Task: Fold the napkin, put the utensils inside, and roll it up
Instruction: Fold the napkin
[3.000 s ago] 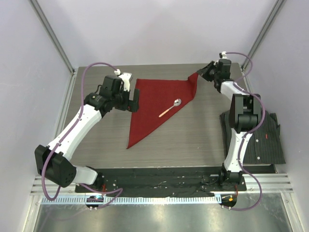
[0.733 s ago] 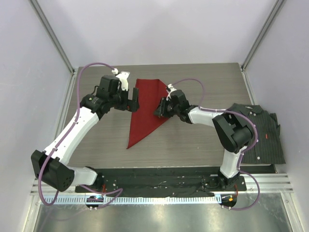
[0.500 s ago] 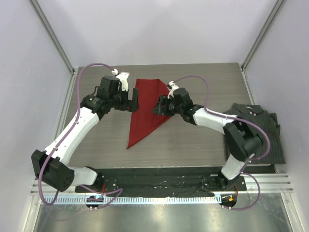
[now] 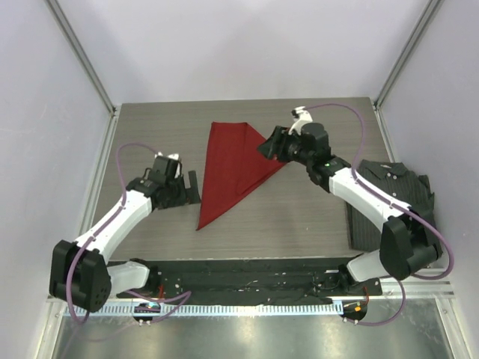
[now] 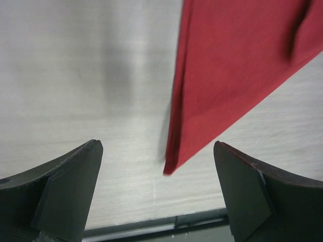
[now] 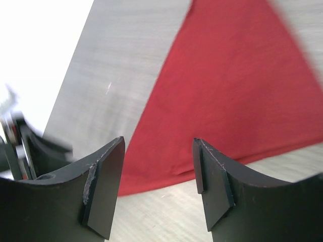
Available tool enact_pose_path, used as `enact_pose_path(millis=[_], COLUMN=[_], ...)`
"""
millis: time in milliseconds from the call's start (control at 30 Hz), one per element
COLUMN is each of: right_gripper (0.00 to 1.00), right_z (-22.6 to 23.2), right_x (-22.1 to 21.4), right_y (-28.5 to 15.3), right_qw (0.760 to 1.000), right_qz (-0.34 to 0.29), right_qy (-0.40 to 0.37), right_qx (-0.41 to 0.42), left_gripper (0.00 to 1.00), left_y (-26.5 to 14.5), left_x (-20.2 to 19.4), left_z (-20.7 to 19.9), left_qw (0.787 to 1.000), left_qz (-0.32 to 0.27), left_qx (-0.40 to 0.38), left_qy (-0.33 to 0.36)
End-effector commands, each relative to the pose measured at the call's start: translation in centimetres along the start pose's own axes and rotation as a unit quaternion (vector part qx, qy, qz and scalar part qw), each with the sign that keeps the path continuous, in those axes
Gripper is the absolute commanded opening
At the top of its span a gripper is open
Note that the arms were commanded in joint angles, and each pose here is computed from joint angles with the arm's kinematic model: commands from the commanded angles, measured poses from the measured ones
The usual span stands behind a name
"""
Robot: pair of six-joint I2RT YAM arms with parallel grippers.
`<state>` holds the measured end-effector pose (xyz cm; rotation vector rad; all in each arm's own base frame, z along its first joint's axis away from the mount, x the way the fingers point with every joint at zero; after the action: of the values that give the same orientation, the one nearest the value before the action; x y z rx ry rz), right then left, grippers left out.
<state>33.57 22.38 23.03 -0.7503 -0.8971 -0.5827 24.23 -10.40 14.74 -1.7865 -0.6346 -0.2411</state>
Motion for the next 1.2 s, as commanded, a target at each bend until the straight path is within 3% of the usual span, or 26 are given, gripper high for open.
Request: enact_pose_path(millis=[0,167,433,533,700,867,900,1000,1167], right_gripper=[0.64,0.67,0.66,0.65,0.64,0.63,0.63,0.64,0.64], right_z=[-1.5,-3.1,-2.9,-1.0,4.9,11.2,12.4,13.8,13.2], right_x=[3.3,3.3,1.1,-0.4,-5.2,-12.1,-12.2,-14.4,-17.3], right_y=[-2.5,-4.7,-4.4,-3.5,-1.7,0.4,0.7,1.6,2.5], right_qw=[0.998,0.996,0.997,0.997,0.995,0.977,0.967,0.939,0.898], right_qz=[-0.061,-0.086,-0.060,-0.036,0.011,0.078,0.071,0.082,0.075], right_qy=[0.012,0.028,0.043,0.041,0.012,-0.108,-0.166,-0.285,-0.405], right_qx=[-0.006,-0.017,0.021,0.050,0.097,0.168,0.182,0.172,0.151], left_gripper=[0.95,0.87,0.81,0.80,0.86,0.92,0.93,0.94,0.97], left_y=[-0.5,0.4,1.6,1.4,-1.8,-5.2,-5.6,-7.4,-8.4], left_x=[-1.2,-4.3,-5.7,-5.4,-0.7,5.0,5.8,8.2,8.8], left_z=[-0.4,0.1,0.1,0.5,0.3,2.2,2.5,3.2,3.5], left_qw=[0.996,0.989,0.984,0.986,0.991,0.986,0.984,0.979,0.973], left_qz=[-0.020,0.011,0.037,0.027,-0.055,-0.126,-0.135,-0.165,-0.201], left_qx=[-0.040,-0.067,-0.077,-0.063,-0.052,-0.032,-0.032,-0.041,-0.043], left_qy=[-0.080,-0.129,-0.157,-0.154,-0.106,-0.106,-0.108,-0.116,-0.108])
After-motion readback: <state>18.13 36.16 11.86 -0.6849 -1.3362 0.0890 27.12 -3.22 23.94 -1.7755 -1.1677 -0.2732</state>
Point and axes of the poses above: each gripper's point midway between its finger pads, its own y axis out along the fingers, its own z axis along the line the jaws close on, x = y × z, the point moved 5 cm from there along -y, back along the fingers, and after that the axes turned 9 degrees about -y, right-handed, at the moved point
